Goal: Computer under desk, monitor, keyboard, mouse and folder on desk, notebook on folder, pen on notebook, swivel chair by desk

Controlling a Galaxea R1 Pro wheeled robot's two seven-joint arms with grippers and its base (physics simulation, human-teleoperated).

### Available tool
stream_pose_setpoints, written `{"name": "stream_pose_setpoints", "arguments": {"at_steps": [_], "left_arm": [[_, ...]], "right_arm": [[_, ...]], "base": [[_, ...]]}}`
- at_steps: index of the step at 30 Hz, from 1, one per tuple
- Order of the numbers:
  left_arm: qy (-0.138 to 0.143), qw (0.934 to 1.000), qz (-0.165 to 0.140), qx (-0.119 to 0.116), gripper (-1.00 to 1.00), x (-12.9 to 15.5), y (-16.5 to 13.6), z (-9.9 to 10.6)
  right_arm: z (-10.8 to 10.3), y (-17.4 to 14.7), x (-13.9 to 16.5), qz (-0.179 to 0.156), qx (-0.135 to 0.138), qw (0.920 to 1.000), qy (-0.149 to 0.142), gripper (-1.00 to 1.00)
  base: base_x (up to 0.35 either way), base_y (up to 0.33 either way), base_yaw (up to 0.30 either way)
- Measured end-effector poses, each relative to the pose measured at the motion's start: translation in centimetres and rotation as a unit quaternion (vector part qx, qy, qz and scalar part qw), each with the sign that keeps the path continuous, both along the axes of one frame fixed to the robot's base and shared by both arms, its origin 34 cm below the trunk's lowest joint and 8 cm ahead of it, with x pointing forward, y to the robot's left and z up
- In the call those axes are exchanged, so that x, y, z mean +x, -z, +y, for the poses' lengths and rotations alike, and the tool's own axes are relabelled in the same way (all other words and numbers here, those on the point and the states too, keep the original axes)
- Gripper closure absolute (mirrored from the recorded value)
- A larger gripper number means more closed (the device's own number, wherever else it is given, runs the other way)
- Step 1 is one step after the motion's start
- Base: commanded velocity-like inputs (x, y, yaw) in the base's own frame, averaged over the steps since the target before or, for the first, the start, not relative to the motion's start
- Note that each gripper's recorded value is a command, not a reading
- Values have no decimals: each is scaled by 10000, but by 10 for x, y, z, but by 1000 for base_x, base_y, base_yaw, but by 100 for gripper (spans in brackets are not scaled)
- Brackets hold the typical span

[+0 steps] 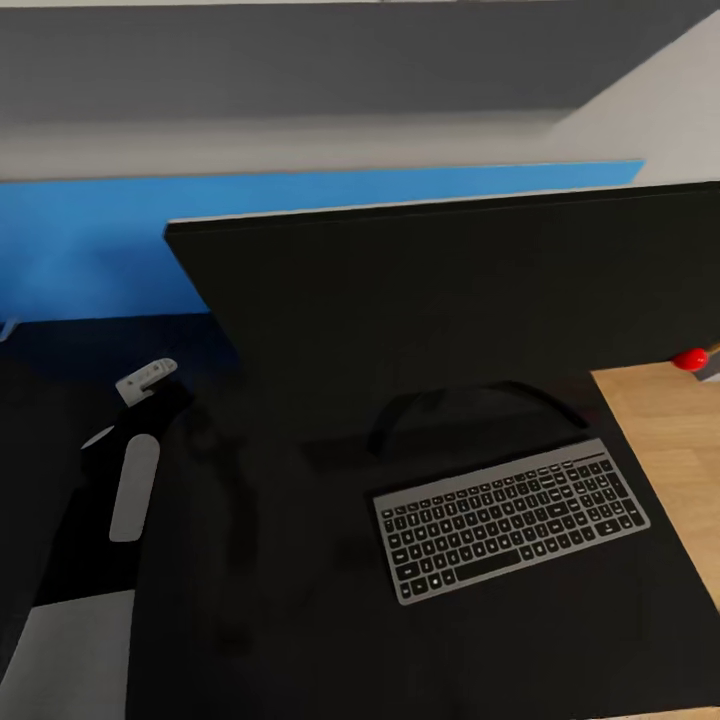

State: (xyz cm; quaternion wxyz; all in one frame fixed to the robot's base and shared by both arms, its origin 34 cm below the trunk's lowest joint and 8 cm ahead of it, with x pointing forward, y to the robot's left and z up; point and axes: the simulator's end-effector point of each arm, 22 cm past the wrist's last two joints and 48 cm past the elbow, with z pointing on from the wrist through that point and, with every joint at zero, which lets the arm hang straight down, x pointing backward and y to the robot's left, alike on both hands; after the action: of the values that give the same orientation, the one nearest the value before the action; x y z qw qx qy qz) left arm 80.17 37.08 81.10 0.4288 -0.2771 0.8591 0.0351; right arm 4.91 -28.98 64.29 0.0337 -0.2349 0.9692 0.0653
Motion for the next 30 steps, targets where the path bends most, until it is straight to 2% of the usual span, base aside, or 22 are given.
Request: {"name": "stream_pose_setpoints", "arguments": {"at_steps": [9, 10, 14, 19, 30], "left_arm": [[71, 9999, 121, -35, 100, -3, 4, -4], [256, 9984, 501, -89, 100, -13, 14, -10], [392, 9972, 621, -127, 100, -22, 12, -18], [484, 9949, 868, -196, 100, -42, 22, -25], [544, 9934, 974, -263, 100, -58, 26, -33]], "right_arm": [[0, 0, 0, -5, -6, 10000, 9, -100], [0, 0, 0, -10, -11, 10000, 13, -100], [0, 0, 0, -11, -14, 10000, 19, -100], [-1, 1, 2, -33, -18, 10000, 22, -100], [3, 2, 4, -93, 19, 9999, 48, -100]], "base": [[-55, -89, 23], [-1, -2, 1], [0, 0, 0], [0, 0, -4], [0, 0, -72]]}}
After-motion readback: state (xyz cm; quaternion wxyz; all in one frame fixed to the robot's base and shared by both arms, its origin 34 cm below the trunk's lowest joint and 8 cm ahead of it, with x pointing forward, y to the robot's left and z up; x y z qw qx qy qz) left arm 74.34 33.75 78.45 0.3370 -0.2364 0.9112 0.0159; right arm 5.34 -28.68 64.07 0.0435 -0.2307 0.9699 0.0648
